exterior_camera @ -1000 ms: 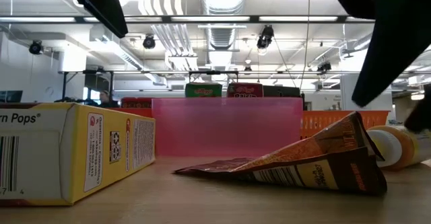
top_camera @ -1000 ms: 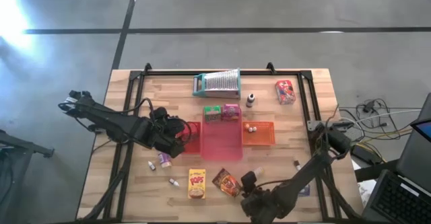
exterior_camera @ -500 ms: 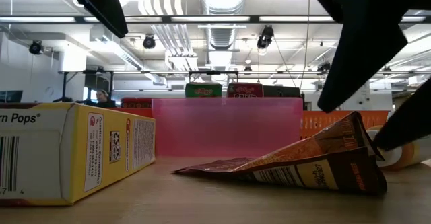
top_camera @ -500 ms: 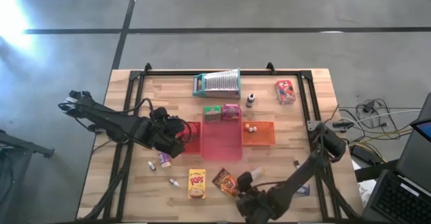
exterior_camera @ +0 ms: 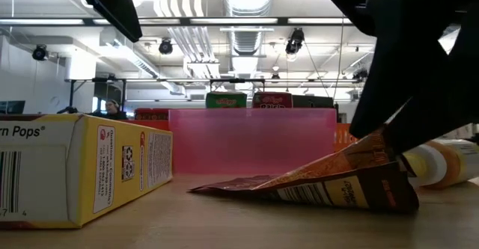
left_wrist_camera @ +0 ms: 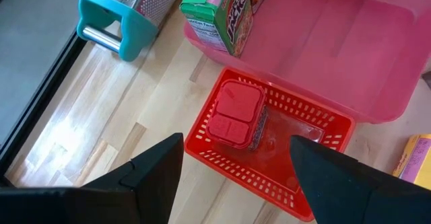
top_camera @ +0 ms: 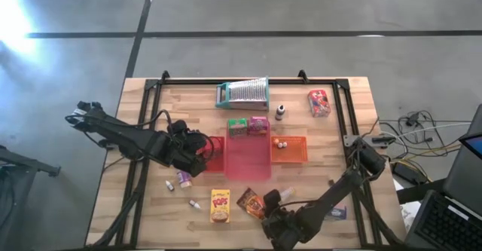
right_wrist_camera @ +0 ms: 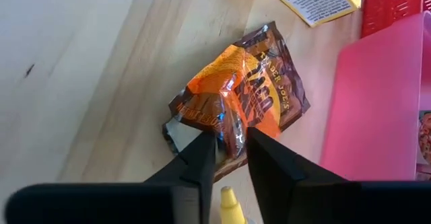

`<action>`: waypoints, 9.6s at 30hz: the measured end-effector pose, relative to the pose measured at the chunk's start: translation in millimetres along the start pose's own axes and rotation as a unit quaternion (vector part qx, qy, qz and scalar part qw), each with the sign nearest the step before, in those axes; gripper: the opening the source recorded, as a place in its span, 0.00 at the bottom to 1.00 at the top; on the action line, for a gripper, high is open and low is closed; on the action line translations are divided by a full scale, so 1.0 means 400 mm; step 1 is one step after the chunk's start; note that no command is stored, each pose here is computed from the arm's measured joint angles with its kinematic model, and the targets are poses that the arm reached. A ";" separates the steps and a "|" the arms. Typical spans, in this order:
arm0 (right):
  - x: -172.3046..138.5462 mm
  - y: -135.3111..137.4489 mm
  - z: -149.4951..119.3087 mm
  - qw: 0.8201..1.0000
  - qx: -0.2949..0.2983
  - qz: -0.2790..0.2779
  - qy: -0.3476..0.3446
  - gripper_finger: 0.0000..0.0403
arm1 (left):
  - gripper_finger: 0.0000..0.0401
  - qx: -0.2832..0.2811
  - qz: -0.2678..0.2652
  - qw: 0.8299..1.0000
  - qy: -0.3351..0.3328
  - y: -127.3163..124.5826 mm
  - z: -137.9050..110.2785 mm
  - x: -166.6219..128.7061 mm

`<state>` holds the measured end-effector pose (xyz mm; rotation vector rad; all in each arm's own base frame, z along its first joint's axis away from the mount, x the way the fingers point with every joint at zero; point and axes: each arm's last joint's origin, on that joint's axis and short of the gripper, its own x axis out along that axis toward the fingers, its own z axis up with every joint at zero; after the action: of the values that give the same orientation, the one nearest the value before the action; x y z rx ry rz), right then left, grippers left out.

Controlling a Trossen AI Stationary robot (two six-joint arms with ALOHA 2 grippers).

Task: Pick & Place Kitchen Items
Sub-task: Put the orange spice bag into the red bin

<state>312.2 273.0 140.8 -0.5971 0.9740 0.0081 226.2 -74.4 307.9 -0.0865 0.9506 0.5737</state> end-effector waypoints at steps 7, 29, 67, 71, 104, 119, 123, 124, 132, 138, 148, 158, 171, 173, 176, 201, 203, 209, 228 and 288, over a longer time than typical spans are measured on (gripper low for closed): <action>0.000 0.001 0.000 1.000 -0.001 0.013 0.003 0.03 | 0.69 0.000 0.000 1.000 0.000 0.000 0.000 0.000; -0.168 -0.034 0.021 0.999 0.007 0.005 -0.054 0.02 | 0.69 0.000 0.000 1.000 0.000 0.000 0.000 0.000; -0.363 -0.094 -0.006 0.831 -0.342 -0.438 -0.027 0.02 | 0.69 -0.192 -0.121 0.971 -0.080 -0.044 0.072 0.001; -0.356 -0.113 -0.001 0.827 -0.349 -0.441 -0.011 0.02 | 0.69 -0.183 -0.249 0.947 -0.092 -0.059 0.119 -0.010; -0.336 -0.138 0.006 0.821 -0.360 -0.444 0.014 0.02 | 0.69 -0.108 -0.454 0.858 -0.217 -0.093 0.258 -0.035; -0.328 -0.147 0.009 0.823 -0.355 -0.443 0.018 0.02 | 0.55 -0.086 -0.444 0.863 -0.224 -0.108 0.300 -0.023; -0.328 -0.147 0.009 0.826 -0.350 -0.441 0.016 0.02 | 0.40 -0.086 -0.441 0.866 -0.219 -0.108 0.297 -0.018; -0.328 -0.147 0.009 0.827 -0.349 -0.442 0.015 0.02 | 0.35 -0.086 -0.441 0.866 -0.219 -0.108 0.297 -0.018; -0.328 -0.147 0.009 0.828 -0.346 -0.442 0.013 0.02 | 0.03 -0.092 -0.434 0.868 -0.223 -0.101 0.302 -0.014; -0.325 -0.146 0.009 0.840 -0.338 -0.424 0.004 0.02 | 0.01 -0.088 -0.431 0.869 -0.225 -0.099 0.303 -0.012; -0.317 -0.156 0.012 0.862 -0.279 -0.422 -0.018 0.18 | 0.00 -0.076 -0.425 0.868 -0.243 -0.096 0.309 -0.013; -0.332 -0.146 0.005 0.908 -0.104 -0.391 -0.110 0.52 | 0.00 -0.066 -0.370 0.884 -0.278 -0.062 0.310 -0.042; -0.351 -0.195 -0.131 0.952 0.180 -0.243 -0.050 0.60 | 0.00 -0.027 -0.272 0.942 -0.196 0.002 0.280 -0.100; -0.347 -0.202 -0.164 0.943 0.222 -0.244 -0.042 0.59 | 0.00 -0.018 -0.260 0.949 -0.176 0.005 0.270 -0.094; -0.340 -0.213 -0.211 0.941 0.243 -0.233 -0.019 0.57 | 0.00 -0.007 -0.249 0.957 -0.151 0.007 0.257 -0.088; -0.369 -0.466 -0.385 0.844 0.395 0.007 -0.362 0.50 | 0.00 0.100 -0.148 0.982 -0.063 0.093 0.166 -0.127; -0.370 -0.492 -0.401 0.843 0.395 -0.073 -0.359 0.51 | 0.00 0.107 -0.149 0.982 -0.044 0.088 0.163 -0.116; -0.356 -0.538 -0.423 0.838 0.388 -0.211 -0.321 0.53 | 0.00 0.126 -0.143 0.982 -0.001 0.080 0.152 -0.097; -0.269 -0.545 -0.406 0.857 0.373 -0.251 -0.252 0.35 | 0.00 0.156 -0.162 0.973 0.049 0.033 0.157 -0.038; -0.268 -0.541 -0.406 0.866 0.367 -0.225 -0.256 0.24 | 0.04 0.209 -0.125 0.967 0.079 -0.015 0.030 0.258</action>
<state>183.0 40.6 258.9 -0.0773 0.2471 -0.5745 284.1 -31.7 232.7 0.1268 1.1781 0.1260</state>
